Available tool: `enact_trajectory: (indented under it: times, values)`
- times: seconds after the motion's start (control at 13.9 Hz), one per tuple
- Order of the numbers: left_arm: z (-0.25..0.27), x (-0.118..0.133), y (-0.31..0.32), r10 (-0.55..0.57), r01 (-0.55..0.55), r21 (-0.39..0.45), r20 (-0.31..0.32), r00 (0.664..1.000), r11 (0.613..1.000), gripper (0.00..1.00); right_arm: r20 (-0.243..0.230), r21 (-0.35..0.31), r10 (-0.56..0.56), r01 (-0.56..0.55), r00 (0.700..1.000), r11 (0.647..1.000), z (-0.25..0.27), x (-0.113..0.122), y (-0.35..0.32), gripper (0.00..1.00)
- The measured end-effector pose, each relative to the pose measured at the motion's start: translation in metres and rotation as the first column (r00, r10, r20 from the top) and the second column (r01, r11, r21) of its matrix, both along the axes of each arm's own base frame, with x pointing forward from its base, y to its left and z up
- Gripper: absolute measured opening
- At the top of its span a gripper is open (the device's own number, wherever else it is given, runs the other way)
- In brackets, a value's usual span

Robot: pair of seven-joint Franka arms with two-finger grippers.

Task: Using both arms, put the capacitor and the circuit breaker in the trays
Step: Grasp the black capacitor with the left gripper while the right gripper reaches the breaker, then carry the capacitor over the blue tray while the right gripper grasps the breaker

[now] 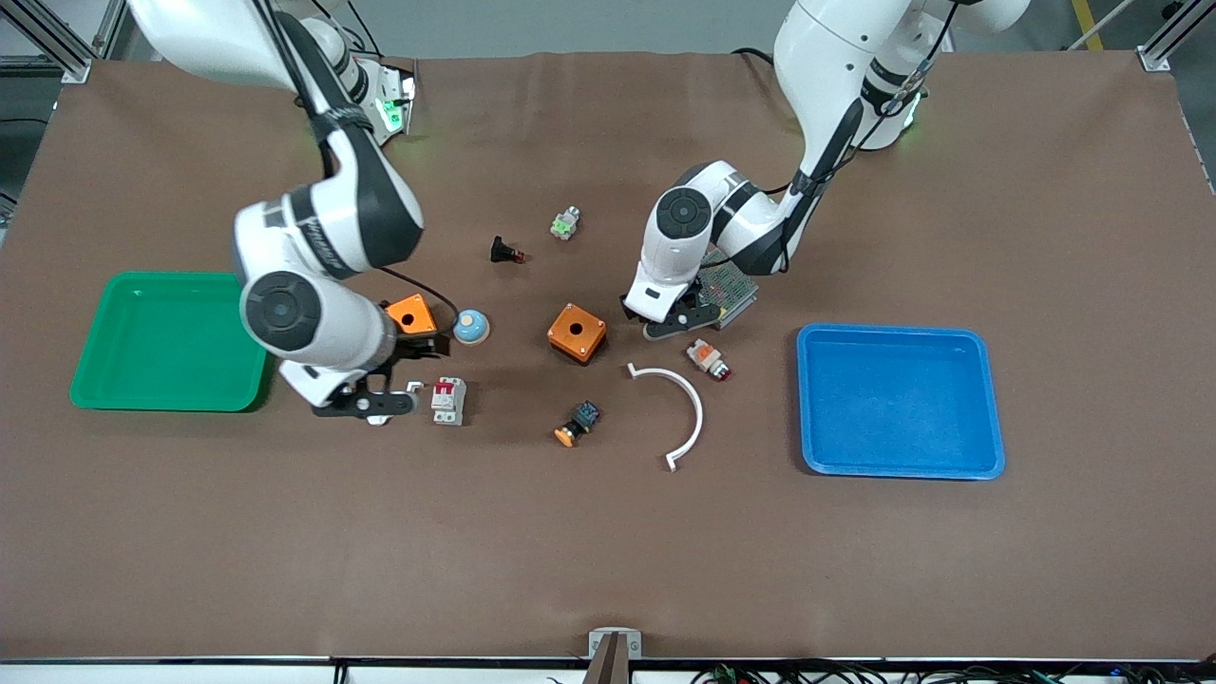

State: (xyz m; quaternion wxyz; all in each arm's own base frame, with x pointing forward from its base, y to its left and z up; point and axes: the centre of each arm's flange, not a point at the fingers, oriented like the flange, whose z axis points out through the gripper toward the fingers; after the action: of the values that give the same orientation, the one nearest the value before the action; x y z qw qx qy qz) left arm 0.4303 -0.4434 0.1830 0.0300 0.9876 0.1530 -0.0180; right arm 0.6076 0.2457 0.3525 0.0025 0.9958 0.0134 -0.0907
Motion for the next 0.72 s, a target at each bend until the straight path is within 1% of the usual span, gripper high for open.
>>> enact_trajectory:
  times: [0.14,0.29,0.43,0.58,0.72]
  values:
    - [0.0,0.0,0.0,0.002,-0.002,0.0,0.0,1.0,1.0,0.33,0.042,0.015,-0.011,0.01,0.999,1.0,-0.029,-0.004,0.0,1.0]
    - [0.004,0.003,-0.001,0.007,-0.007,-0.005,0.006,1.0,1.0,0.35,0.064,0.018,-0.024,0.023,0.998,1.0,-0.057,-0.008,-0.007,1.0]
    - [0.026,0.016,0.0,0.019,-0.019,-0.002,0.013,1.0,1.0,0.35,0.08,0.021,-0.032,0.03,0.996,0.999,-0.08,-0.011,-0.01,1.0]
    - [0.07,0.038,0.008,0.042,-0.042,0.021,0.005,0.999,0.999,0.35,0.087,0.024,-0.038,0.036,0.995,0.999,-0.098,-0.011,-0.011,1.0]
    - [0.119,0.067,0.036,0.039,-0.04,0.031,0.014,0.999,0.999,0.35,0.091,0.034,-0.05,0.047,0.995,0.998,-0.108,-0.01,-0.01,1.0]
